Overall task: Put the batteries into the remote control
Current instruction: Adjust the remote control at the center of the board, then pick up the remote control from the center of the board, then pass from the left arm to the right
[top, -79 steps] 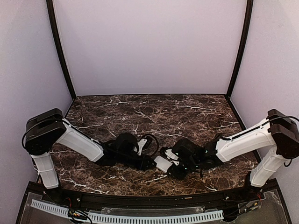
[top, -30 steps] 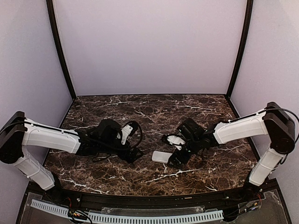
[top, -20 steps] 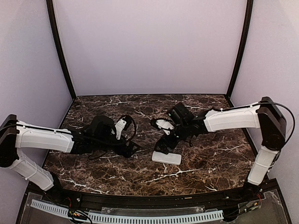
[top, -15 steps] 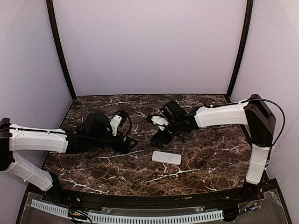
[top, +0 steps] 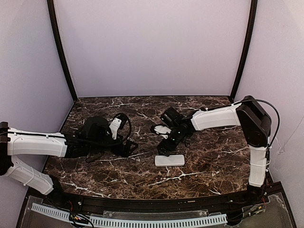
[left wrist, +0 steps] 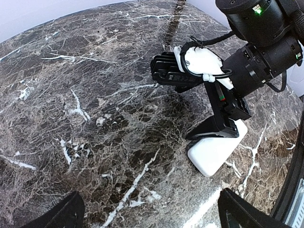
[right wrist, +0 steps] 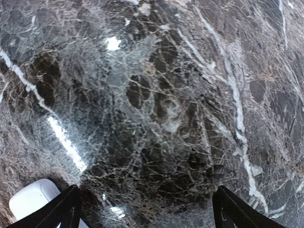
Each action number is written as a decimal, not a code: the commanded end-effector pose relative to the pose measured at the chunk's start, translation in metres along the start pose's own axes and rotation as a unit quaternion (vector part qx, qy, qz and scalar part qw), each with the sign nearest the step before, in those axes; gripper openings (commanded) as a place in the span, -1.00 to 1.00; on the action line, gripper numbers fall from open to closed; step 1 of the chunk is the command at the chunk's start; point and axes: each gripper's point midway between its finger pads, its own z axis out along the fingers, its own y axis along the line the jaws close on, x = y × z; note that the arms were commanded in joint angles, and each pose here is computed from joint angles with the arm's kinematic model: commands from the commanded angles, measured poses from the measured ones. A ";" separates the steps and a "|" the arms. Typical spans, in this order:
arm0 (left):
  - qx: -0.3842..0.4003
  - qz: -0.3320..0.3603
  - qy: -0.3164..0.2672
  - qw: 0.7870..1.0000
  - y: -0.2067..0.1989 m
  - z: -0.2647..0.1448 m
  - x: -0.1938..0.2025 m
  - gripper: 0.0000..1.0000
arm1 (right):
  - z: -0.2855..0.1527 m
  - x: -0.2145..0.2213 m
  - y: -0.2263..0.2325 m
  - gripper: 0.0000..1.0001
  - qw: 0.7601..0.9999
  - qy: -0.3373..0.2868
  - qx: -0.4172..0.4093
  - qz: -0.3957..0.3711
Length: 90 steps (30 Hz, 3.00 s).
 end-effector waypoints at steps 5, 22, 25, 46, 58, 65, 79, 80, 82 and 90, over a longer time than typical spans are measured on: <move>-0.008 -0.004 0.007 1.000 0.005 0.002 0.007 0.97 | -0.014 0.027 0.058 0.89 0.992 0.026 -0.104 -0.071; 0.020 0.018 0.057 0.998 -0.041 0.045 0.032 0.82 | -0.157 -0.043 0.017 0.97 0.976 -0.211 -0.038 0.033; 0.049 0.053 0.081 0.994 -0.067 0.060 0.037 0.83 | -0.191 -0.043 -0.001 0.97 0.959 -0.272 -0.021 0.074; 0.072 0.148 0.220 0.961 -0.125 0.127 0.077 0.67 | -0.229 0.040 -0.028 0.97 0.896 -0.349 -0.039 0.271; 0.029 0.179 0.246 0.952 -0.114 0.146 0.084 0.23 | -0.223 0.053 -0.030 0.97 0.895 -0.344 -0.050 0.280; 0.063 0.167 0.240 0.954 -0.123 0.137 0.073 -0.26 | -0.226 0.054 -0.026 0.97 0.900 -0.345 -0.068 0.256; 0.386 0.117 0.153 0.902 -0.178 -0.002 -0.011 -0.45 | -0.262 0.036 0.042 0.65 0.898 -0.392 -0.200 0.026; 0.395 0.113 0.155 0.898 -0.177 -0.008 -0.010 -0.45 | -0.267 0.035 0.050 0.62 0.891 -0.401 -0.210 0.003; 0.425 0.097 0.156 0.886 -0.181 -0.028 -0.012 -0.44 | -0.274 0.032 0.059 0.61 0.881 -0.417 -0.222 -0.025; 0.522 0.044 0.172 0.834 -0.193 -0.096 -0.016 -0.45 | -0.278 0.023 0.117 0.51 0.858 -0.422 -0.233 -0.177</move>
